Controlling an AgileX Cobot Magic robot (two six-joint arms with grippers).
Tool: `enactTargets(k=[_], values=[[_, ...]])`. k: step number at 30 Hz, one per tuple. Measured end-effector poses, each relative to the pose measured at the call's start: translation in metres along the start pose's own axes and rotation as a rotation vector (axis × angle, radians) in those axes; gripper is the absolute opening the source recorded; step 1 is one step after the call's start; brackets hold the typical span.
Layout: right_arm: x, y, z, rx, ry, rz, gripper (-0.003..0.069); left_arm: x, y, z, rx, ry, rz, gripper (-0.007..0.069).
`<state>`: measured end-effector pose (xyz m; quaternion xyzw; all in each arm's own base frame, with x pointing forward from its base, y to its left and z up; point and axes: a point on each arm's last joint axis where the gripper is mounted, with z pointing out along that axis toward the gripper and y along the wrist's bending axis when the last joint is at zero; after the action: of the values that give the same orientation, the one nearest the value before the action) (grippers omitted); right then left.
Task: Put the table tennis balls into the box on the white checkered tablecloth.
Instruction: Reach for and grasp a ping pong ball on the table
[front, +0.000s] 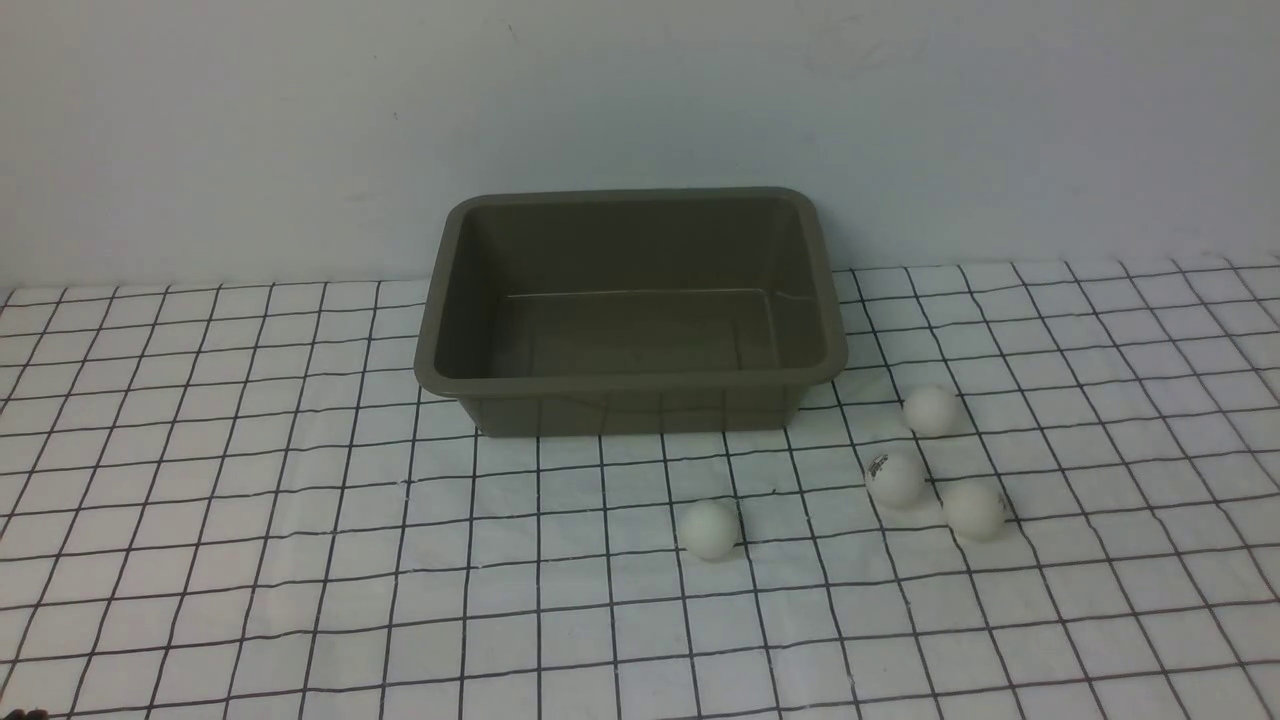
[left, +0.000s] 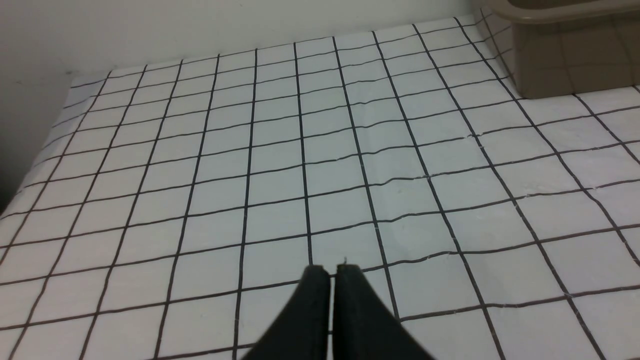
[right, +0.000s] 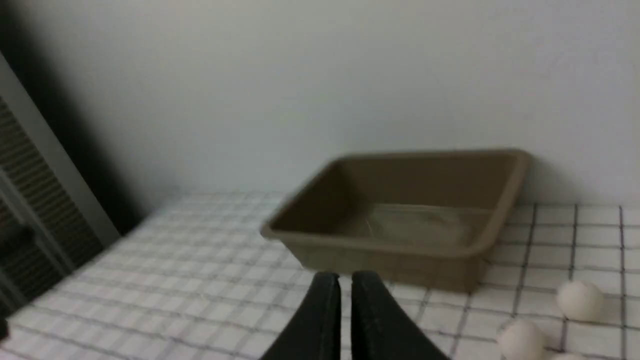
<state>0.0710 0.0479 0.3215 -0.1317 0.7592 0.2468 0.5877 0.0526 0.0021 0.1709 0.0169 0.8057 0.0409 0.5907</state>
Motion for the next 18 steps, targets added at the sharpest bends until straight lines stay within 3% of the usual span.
enactTargets(k=[6,15,18], values=[[-0.015,-0.02,0.037,0.042,0.179,0.015,-0.0008,0.0,0.0,0.0,0.0,0.0,0.0,-0.0004],[-0.02,-0.05,0.086,0.106,0.104,0.402,-0.0008,0.0,0.0,0.0,0.0,0.0,0.0,-0.0004],[-0.013,-0.059,0.099,0.122,0.147,0.344,-0.0008,0.0,0.0,0.0,0.0,0.0,0.0,-0.0004]])
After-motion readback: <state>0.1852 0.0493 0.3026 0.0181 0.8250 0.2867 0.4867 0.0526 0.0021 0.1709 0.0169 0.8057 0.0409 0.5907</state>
